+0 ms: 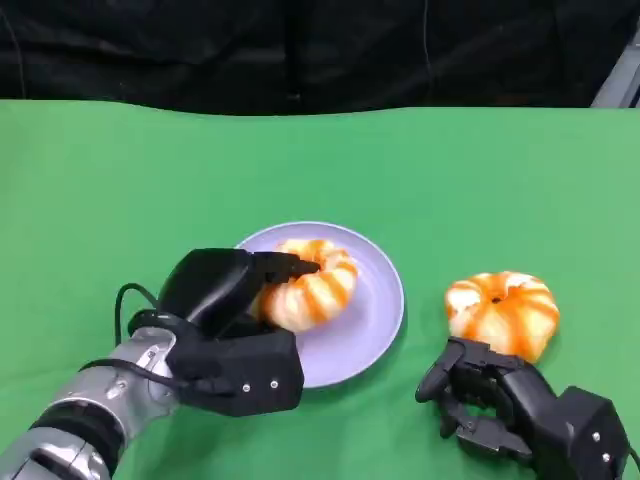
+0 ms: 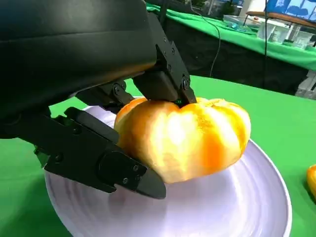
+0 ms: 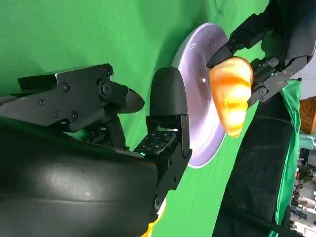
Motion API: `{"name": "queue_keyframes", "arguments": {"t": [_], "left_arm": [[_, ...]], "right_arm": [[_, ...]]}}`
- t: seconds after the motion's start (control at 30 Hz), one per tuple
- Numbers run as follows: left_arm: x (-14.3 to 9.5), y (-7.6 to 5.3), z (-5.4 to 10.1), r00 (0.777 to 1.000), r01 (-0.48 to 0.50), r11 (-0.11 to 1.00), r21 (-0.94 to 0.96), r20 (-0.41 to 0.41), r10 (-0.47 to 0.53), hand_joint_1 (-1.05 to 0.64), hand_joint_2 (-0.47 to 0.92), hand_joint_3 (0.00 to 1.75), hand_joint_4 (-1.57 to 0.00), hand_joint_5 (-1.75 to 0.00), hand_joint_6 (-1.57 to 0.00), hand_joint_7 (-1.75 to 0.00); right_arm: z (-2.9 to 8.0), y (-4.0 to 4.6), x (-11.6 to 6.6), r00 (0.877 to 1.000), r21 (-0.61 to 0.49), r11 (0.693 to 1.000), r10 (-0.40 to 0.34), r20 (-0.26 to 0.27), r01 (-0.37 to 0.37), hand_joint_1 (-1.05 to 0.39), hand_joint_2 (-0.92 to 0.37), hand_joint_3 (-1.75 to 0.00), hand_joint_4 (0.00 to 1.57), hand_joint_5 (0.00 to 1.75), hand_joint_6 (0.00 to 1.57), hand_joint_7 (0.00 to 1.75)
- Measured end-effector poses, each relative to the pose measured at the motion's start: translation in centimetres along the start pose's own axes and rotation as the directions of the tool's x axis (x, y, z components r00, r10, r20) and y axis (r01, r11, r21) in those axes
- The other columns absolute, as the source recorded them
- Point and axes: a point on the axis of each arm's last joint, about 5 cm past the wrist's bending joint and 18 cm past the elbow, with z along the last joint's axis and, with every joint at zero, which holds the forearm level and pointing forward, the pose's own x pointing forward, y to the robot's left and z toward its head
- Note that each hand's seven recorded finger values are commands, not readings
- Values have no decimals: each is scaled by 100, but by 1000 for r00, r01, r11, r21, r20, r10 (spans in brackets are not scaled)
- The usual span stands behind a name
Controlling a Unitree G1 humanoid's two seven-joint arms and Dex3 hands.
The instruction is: Grasp the bread from the table and place it into the plate.
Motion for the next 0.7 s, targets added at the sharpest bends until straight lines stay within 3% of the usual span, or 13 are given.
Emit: {"name": "queue_keyframes", "arguments": {"t": [0.33, 0.7], "left_arm": [[-3, 6, -7, 1000, 31, 1000, 4, -1, -31, -80, 92, 62, -62, 0, -50, 0], [-10, 34, -26, 997, 75, 997, -2, 4, -75, -89, 92, 74, -51, 0, -42, 0]], "right_arm": [[0, 0, -1, 1000, 0, 1000, 0, 0, 0, 2, -90, -59, 67, 174, 74, 132], [0, 3, -1, 1000, -3, 1000, 1, 0, -1, 2, -87, -65, 66, 171, 71, 135]]}}
